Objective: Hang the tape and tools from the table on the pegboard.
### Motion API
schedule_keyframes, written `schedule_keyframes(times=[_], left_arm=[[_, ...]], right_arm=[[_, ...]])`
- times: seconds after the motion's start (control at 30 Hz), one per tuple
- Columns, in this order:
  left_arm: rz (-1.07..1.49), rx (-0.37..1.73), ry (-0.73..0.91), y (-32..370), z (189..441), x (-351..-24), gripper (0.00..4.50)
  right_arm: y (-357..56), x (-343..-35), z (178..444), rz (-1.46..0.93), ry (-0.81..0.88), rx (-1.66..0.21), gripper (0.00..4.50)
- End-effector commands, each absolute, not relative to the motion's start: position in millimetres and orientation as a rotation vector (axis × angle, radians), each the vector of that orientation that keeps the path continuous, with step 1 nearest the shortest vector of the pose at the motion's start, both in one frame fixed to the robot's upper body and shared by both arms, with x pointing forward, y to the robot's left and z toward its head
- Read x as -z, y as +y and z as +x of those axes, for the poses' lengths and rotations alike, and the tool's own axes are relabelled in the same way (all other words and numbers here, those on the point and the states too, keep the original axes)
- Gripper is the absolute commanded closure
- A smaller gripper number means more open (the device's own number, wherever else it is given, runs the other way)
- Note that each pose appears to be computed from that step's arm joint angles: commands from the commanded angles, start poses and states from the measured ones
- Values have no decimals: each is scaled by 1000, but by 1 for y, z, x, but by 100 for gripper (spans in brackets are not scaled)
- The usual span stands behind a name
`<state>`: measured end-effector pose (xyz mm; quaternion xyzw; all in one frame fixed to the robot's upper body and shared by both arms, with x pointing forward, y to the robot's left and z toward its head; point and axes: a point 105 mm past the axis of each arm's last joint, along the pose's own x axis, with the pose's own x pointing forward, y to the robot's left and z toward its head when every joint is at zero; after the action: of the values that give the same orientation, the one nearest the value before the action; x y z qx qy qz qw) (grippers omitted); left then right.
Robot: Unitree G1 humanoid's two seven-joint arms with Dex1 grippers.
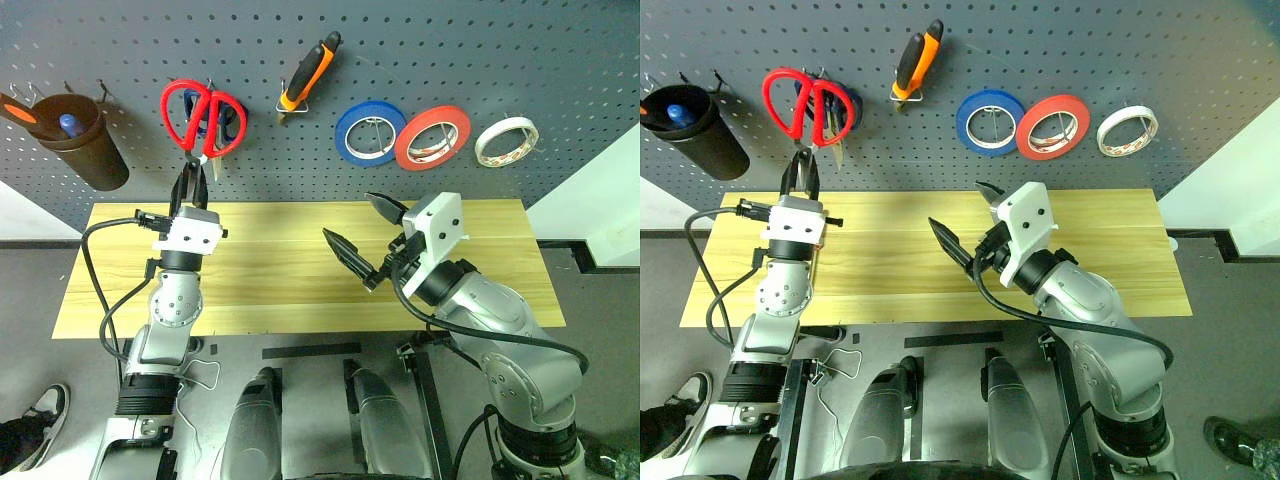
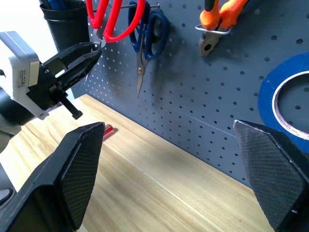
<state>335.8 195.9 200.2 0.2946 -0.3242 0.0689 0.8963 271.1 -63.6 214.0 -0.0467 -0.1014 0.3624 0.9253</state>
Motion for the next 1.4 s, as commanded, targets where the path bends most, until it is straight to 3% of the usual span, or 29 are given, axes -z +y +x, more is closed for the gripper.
schedule_keyframes(times=[0.03,0.5,0.73,0.93,1.33,1.4], left_arm=[[614,-155,-706,197,334,-207,425],[597,-124,-662,186,358,-200,425],[579,-137,-604,181,391,-194,425],[570,-156,-611,180,394,-196,425],[546,-182,-527,190,380,-171,11],[541,-188,-493,194,376,-162,11]], right_arm=[[-61,-229,260,-101,-280,-763,0],[-62,-229,260,-104,-277,-763,0],[-61,-231,261,-102,-283,-764,0],[-59,-237,257,-103,-299,-784,0],[-58,-234,259,-106,-288,-795,0],[-57,-233,260,-106,-287,-797,0]])
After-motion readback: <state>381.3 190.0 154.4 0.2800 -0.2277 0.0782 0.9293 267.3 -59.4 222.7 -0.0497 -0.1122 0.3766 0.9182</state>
